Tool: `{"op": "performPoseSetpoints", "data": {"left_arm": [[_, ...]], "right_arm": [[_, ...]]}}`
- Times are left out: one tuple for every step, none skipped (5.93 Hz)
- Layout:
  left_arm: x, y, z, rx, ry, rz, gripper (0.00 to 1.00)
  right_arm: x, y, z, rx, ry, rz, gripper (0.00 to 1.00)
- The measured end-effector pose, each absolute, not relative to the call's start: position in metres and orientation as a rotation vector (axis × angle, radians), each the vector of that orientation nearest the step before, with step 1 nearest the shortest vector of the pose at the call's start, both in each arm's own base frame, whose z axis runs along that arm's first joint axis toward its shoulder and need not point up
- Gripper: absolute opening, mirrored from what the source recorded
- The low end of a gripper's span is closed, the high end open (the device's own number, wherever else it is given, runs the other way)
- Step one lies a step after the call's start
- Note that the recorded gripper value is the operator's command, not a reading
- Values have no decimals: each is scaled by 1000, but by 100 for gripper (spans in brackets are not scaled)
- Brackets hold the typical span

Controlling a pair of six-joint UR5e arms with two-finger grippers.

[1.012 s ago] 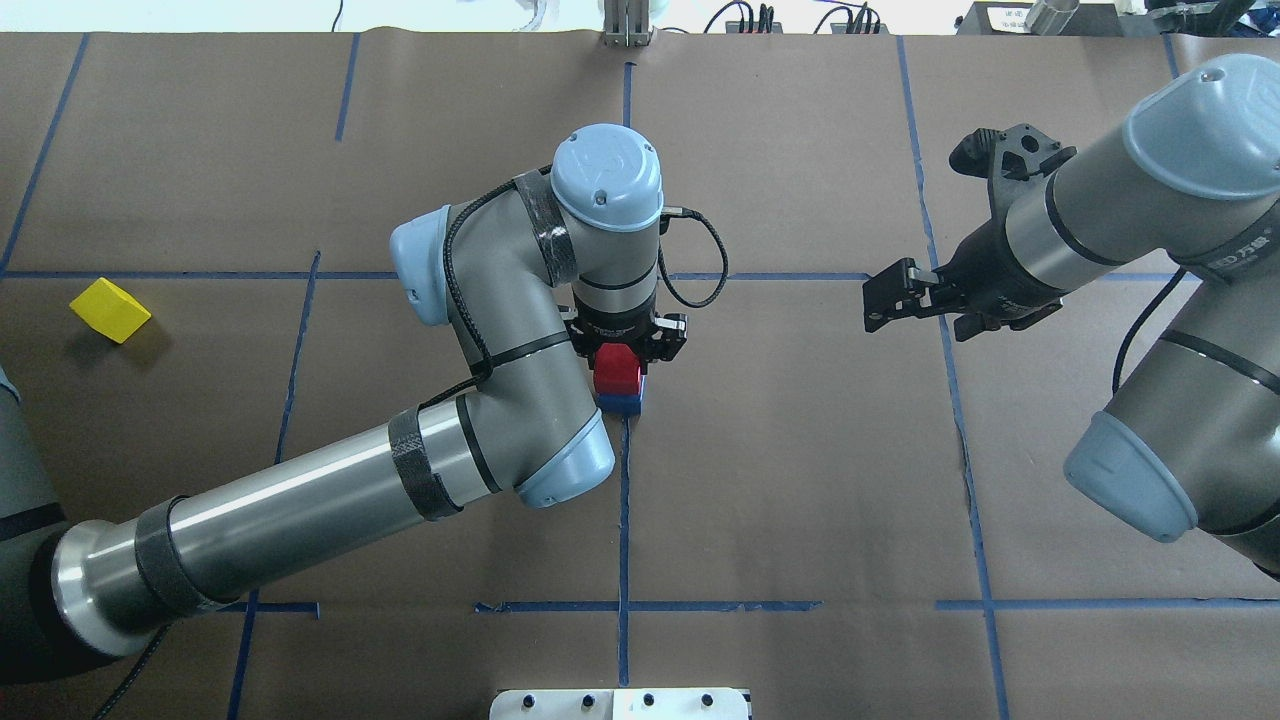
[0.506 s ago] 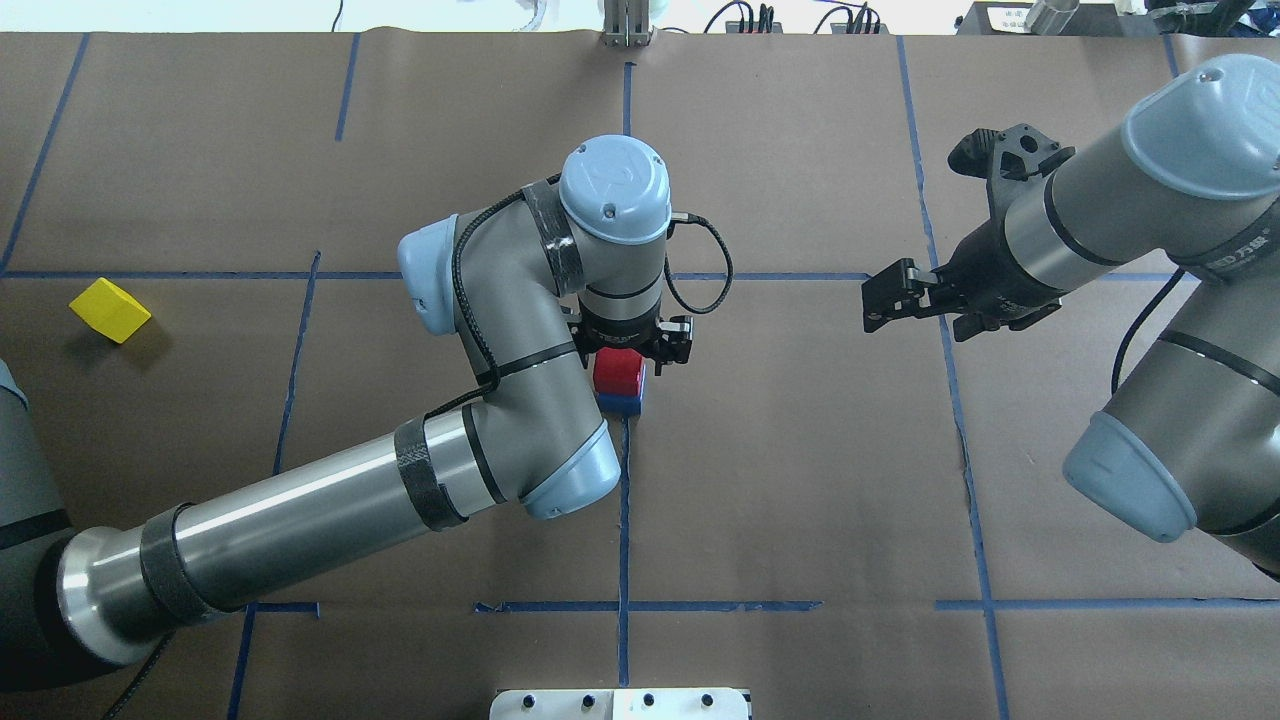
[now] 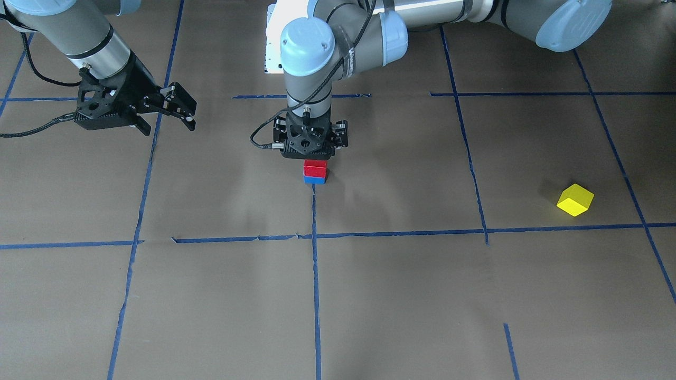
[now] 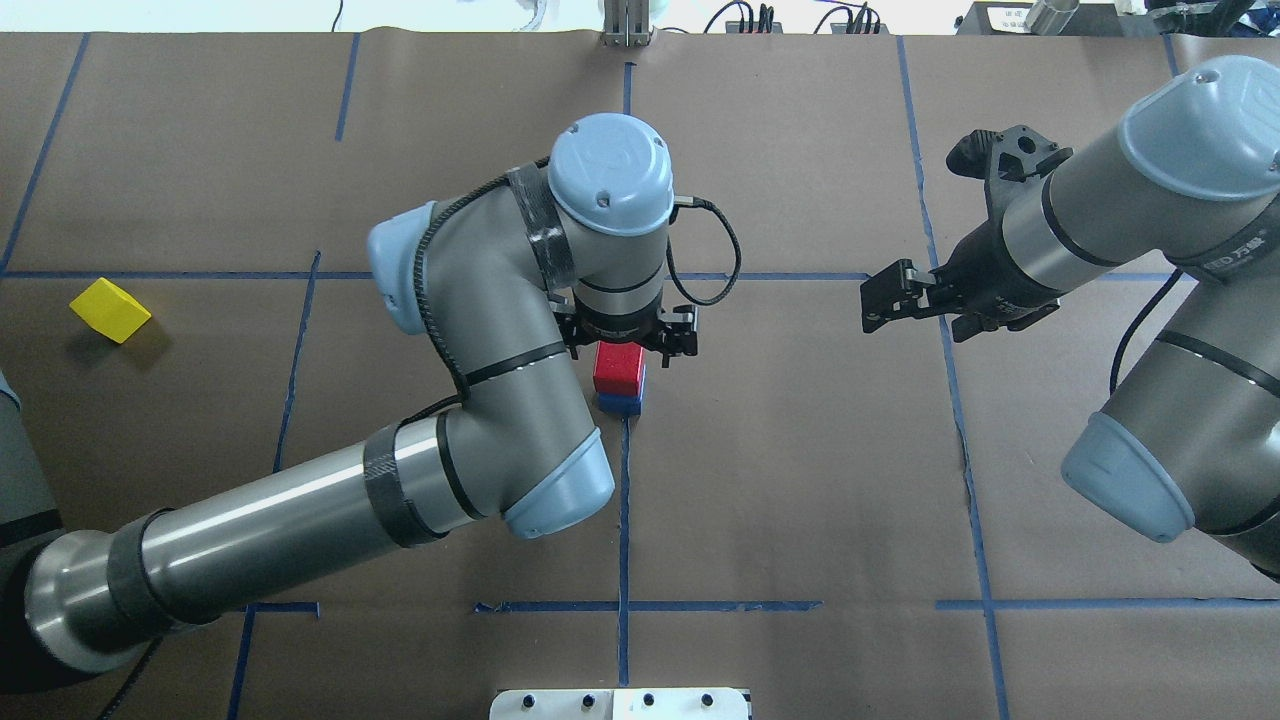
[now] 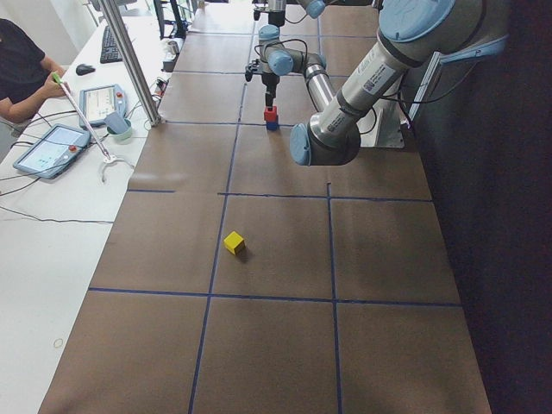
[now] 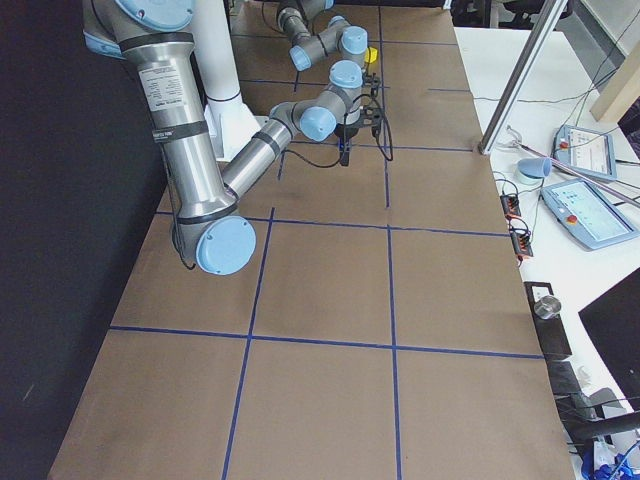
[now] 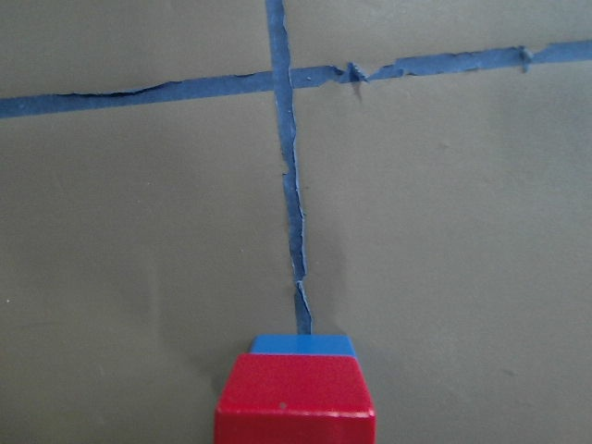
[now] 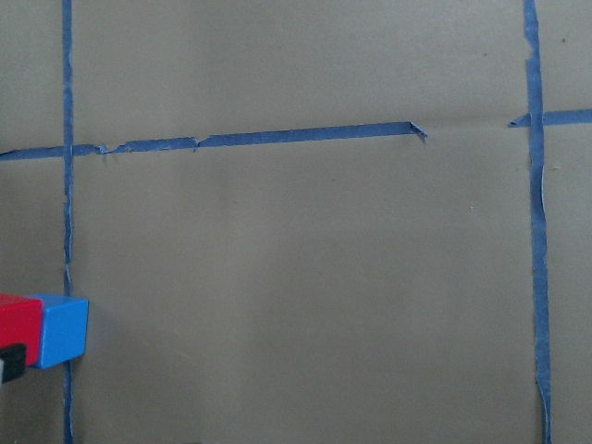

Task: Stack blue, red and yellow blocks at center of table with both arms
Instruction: 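Move the left gripper back and grasp the yellow cube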

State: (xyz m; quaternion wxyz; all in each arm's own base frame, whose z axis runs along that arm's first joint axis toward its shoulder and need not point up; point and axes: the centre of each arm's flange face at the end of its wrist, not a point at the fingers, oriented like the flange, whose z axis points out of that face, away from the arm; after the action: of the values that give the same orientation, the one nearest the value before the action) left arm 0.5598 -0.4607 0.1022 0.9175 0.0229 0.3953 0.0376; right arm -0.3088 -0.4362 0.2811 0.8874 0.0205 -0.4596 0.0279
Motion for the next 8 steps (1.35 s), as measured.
{"op": "performPoseSetpoints", "data": {"left_arm": [[518,-462,113,75,821,68,100],[466,-464,144,125,818,98,100],[412,-471,188,192,785,176,100],[362,-487,244,236,728,275,100],[309,-508,311,254,687,381,100],[262,-532,380,270,668,478,100],[234,-554,443,271,644,554,100],[218,-571,493,249,635,597,100]], "right_arm": [[-308,-436,281,43,-956,58,100],[-307,-436,281,44,-957,60,100],[-303,-434,280,47,-958,62,100],[-297,-430,280,51,-960,64,100],[-293,-425,282,52,-961,65,100],[-291,-422,282,50,-961,63,100],[-293,-419,283,45,-960,57,100],[-297,-416,283,40,-959,49,100]]}}
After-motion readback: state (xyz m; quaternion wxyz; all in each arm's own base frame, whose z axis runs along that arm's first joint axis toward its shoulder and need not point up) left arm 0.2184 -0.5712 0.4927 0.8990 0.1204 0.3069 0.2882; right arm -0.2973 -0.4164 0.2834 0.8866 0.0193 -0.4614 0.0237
